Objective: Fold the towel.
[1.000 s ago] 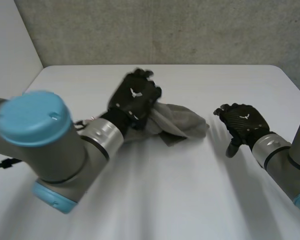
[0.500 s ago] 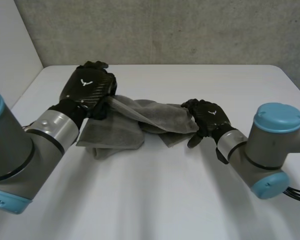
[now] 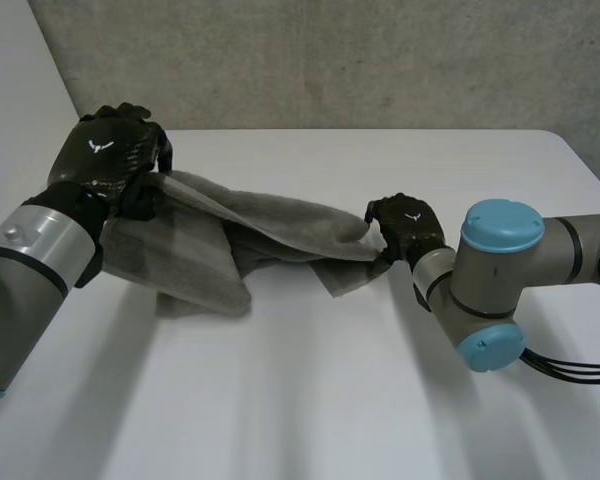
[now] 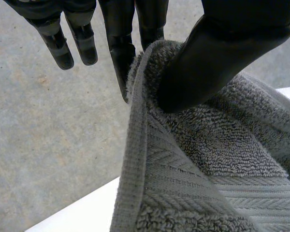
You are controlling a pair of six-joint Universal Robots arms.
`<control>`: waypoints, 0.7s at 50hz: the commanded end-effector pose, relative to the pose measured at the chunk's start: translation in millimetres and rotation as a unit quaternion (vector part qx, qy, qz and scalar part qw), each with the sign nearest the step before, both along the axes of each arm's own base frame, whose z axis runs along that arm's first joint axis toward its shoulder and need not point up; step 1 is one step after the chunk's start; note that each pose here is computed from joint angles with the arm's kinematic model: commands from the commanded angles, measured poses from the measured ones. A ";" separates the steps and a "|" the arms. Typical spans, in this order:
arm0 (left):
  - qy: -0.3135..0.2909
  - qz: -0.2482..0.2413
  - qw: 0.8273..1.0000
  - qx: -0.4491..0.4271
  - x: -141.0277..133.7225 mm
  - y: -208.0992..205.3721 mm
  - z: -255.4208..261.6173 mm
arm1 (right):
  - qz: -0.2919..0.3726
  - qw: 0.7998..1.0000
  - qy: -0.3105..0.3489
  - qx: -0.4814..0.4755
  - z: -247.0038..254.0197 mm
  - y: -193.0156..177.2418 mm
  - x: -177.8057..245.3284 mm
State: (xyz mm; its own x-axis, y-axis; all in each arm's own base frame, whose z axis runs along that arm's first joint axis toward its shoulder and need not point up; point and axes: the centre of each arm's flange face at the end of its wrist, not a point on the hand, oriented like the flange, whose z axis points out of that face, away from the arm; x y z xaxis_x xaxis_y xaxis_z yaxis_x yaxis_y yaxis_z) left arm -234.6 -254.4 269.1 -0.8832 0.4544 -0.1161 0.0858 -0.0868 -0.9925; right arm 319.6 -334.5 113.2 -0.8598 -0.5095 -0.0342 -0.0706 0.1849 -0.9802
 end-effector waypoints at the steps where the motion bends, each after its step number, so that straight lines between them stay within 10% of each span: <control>1: -0.002 0.000 1.000 0.005 0.7 1.1 -3.5 | 0.011 0.999 -0.014 0.034 -10.4 5.3 6.8; 25: 0.033 0.001 0.999 -0.002 7.3 16.2 12.5 | -0.010 0.986 -0.151 -0.067 170.2 17.3 -101.8; 35: 0.044 -0.031 0.998 0.041 1.4 22.3 -6.5 | 0.040 0.995 -0.095 0.003 140.1 32.3 -93.7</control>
State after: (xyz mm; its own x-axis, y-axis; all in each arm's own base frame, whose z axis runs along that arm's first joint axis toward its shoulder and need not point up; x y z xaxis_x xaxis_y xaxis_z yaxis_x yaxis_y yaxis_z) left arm -230.0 -235.2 277.2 -0.8767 0.4803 -0.0271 -0.0034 -0.0625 -0.9980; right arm 217.7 -308.0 284.0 -0.8151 -0.5367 -0.2181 0.2016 0.0901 -0.9753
